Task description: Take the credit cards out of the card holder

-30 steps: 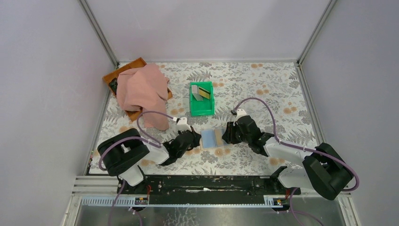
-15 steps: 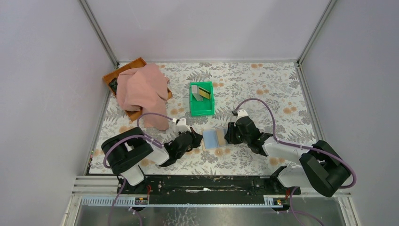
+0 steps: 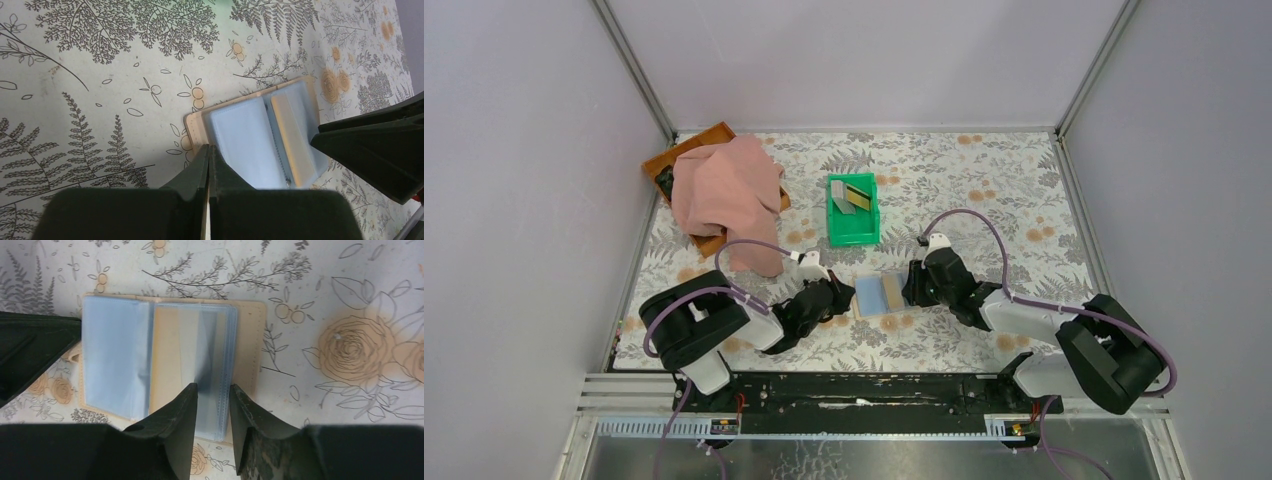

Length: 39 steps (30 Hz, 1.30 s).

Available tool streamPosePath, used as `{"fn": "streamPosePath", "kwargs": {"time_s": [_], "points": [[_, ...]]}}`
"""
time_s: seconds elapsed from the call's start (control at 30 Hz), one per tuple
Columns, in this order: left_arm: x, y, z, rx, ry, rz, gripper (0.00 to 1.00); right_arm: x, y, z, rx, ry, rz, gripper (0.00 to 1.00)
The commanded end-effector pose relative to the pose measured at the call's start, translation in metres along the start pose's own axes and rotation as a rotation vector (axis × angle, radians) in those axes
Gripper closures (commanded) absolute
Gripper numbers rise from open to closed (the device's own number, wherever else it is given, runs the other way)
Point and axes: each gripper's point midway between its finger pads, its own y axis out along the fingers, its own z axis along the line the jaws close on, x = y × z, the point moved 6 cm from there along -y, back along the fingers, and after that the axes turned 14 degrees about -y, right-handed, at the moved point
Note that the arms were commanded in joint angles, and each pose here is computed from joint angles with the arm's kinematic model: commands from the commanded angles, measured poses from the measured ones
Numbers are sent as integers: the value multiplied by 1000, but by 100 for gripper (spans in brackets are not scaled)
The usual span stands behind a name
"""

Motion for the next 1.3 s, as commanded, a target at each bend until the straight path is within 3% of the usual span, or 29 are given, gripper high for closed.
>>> {"fn": "streamPosePath", "kwargs": {"time_s": [0.0, 0.23, 0.53, 1.27], "points": [[-8, -3, 13, 51, 32, 32, 100, 10, 2, 14, 96, 13, -36, 64], [-9, -1, 13, 51, 33, 41, 100, 13, 0, 18, 131, 16, -48, 69], [-12, 0, 14, 49, 31, 54, 100, 26, -12, 30, 192, -2, -95, 86], [-17, 1, 16, 36, 28, 74, 100, 39, -27, 63, 265, -43, -130, 88]]}}
